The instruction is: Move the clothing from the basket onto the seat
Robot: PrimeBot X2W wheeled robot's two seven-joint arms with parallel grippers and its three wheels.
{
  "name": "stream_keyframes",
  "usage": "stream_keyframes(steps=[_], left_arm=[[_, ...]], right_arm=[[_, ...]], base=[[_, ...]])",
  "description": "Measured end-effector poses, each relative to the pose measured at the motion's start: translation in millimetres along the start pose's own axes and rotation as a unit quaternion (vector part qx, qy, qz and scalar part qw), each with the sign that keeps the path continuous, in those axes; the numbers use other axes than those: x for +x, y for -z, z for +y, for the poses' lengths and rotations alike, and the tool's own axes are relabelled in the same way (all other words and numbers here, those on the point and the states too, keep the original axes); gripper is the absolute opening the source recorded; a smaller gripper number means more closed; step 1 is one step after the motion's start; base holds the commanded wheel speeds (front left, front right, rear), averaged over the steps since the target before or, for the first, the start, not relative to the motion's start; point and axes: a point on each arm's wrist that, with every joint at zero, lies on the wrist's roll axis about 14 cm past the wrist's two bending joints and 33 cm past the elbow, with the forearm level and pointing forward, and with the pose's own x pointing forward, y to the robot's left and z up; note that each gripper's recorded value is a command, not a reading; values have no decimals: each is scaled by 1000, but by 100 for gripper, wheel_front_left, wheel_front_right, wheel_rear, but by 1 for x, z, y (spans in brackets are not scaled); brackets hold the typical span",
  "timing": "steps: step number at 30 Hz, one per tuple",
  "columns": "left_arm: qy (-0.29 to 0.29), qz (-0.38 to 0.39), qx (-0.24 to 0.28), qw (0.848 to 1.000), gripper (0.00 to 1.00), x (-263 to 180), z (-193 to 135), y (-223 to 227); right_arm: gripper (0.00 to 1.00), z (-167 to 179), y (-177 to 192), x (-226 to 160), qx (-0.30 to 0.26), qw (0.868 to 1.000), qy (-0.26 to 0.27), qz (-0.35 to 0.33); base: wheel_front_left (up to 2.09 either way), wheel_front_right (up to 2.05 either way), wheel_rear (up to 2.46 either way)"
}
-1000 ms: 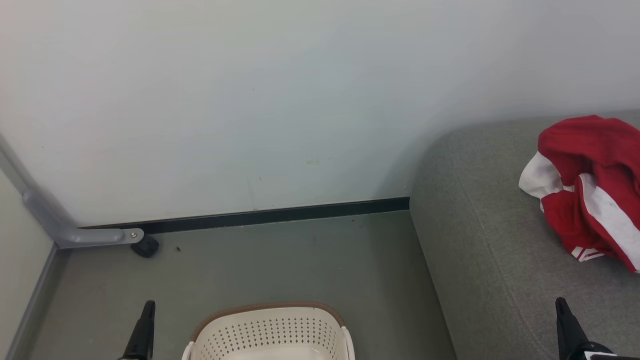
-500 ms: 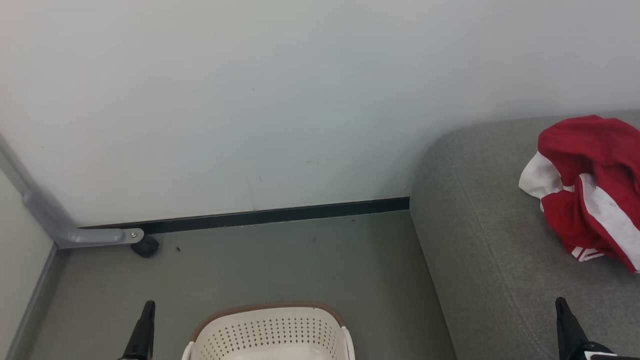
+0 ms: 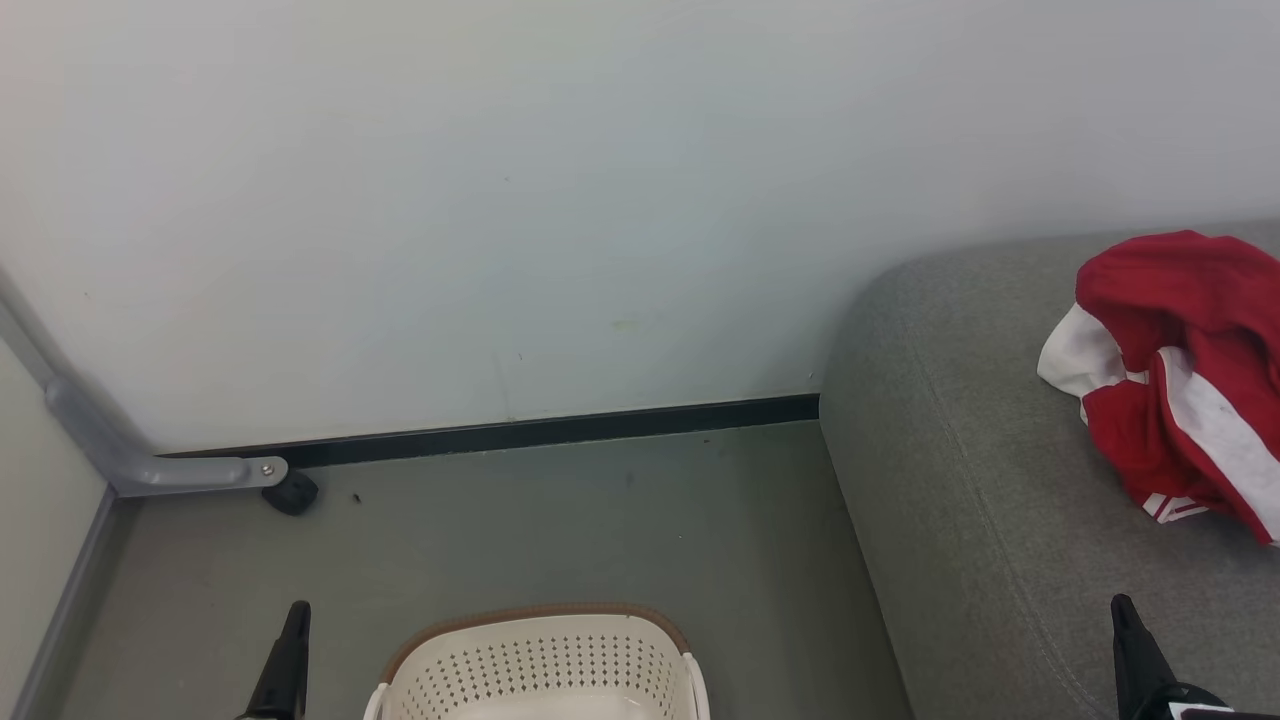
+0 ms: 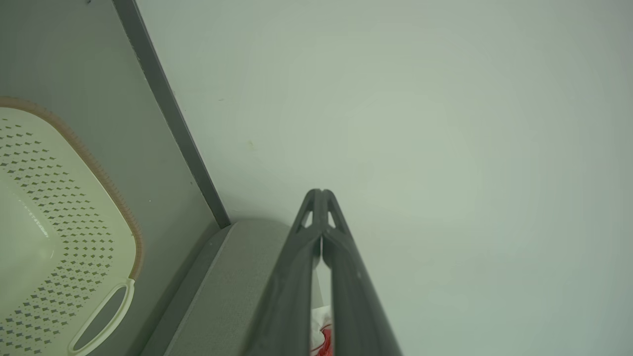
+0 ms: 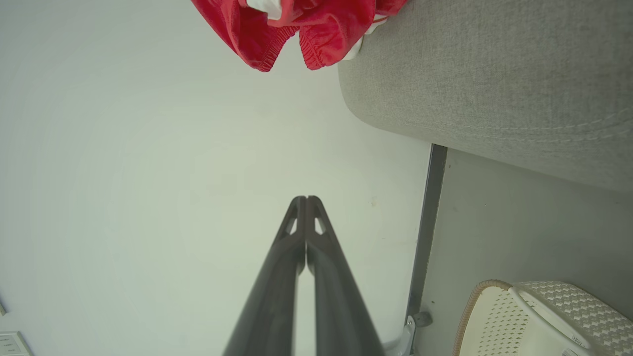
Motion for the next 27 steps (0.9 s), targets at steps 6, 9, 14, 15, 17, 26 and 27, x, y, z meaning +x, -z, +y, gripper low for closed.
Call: stream_keyframes(steps=[6,9,14,15,17,26,27], left_arm=[[0,0,0,1000,0,0,0,0],[0,0,0,1000,0,0,0,0],[0,0,0,1000,0,0,0,0],[0,0,0,1000,0,0,0,0],[0,0,0,1000,0,0,0,0],[0,0,0,1000,0,0,0,0],[0,0,0,1000,0,0,0,0]], right_arm=[[0,0,0,0,0,1000,0,0],[0,0,0,0,1,1000,0,0],[0,0,0,0,1,1000,0,0],[0,0,0,0,1,1000,0,0],[0,0,0,0,1,1000,0,0],[0,0,0,0,1,1000,-1,0],[0,0,0,0,1,1000,-1,0]], base=[[0,0,0],[0,0,0],[0,0,0],[0,0,0],[0,0,0],[0,0,0],[0,0,0]])
